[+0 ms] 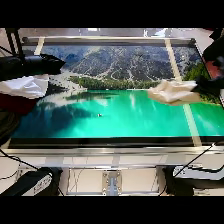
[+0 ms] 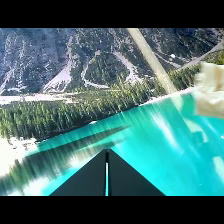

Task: Fold the shirts.

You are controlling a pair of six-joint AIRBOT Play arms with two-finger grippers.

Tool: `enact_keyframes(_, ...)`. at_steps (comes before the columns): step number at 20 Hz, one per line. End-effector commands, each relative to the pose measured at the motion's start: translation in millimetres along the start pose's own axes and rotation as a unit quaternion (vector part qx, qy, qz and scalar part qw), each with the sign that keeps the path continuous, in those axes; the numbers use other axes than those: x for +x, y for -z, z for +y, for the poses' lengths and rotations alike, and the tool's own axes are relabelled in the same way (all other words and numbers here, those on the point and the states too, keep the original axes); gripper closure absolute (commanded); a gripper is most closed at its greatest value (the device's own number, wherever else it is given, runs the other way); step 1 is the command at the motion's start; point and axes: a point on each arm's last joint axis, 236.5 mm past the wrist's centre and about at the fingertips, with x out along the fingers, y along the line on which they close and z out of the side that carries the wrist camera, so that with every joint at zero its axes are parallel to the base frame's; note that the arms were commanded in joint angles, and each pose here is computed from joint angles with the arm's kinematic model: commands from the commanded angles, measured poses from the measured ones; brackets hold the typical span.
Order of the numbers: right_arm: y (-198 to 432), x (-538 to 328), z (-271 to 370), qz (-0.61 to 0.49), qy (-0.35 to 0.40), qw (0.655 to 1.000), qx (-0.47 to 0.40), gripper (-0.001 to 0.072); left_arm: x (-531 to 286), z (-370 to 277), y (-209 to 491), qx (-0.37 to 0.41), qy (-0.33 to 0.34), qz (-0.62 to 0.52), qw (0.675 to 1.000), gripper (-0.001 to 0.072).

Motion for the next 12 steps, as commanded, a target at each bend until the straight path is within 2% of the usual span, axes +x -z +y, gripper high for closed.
enact_keyframes(1,35.4,-42.0,-104.5,-0.004,0.073,0.99,0.117,0.0699,-0.3,0.1,-0.2,0.0,0.0,0.0,1.0,0.0696)
enact_keyframes(3,73.4,-29.4,-129.9,0.039,0.078,0.985,0.15,0.0696,-0.3,0.1,-0.2,0.0,0.0,0.0,1.0,0.0696)
enact_keyframes(4,98.3,-18.6,-133.8,0.079,0.068,0.98,0.167,0.0586,-0.3,0.1,-0.2,0.0,0.0,0.0,1.0,0.0696)
enact_keyframes(5,121.5,-10.7,-133.0,0.119,0.057,0.974,0.183,0.0314,-0.3,0.1,-0.2,0.0,0.0,0.0,1.0,0.0696)
enact_keyframes(6,138.1,-8.8,-129.2,0.15,0.048,0.969,0.192,0.0183,-0.3,0.1,-0.2,0.0,0.0,0.0,1.0,0.0696)
enact_keyframes(9,151.9,-31.1,-106.0,0.198,0.018,0.961,0.193,0.0186,-0.2,0.2,-0.1,0.0,0.0,0.0,1.0,0.0696)
enact_keyframes(11,121.4,-49.3,-76.9,0.142,-0.027,0.97,0.193,0.019,0.1,0.3,0.1,0.0,0.0,0.0,1.0,0.0695)
enact_keyframes(12,104.4,-58.9,-52.3,0.108,-0.069,0.976,0.173,0.0232,0.3,0.4,0.2,0.0,0.0,0.0,1.0,0.0696)
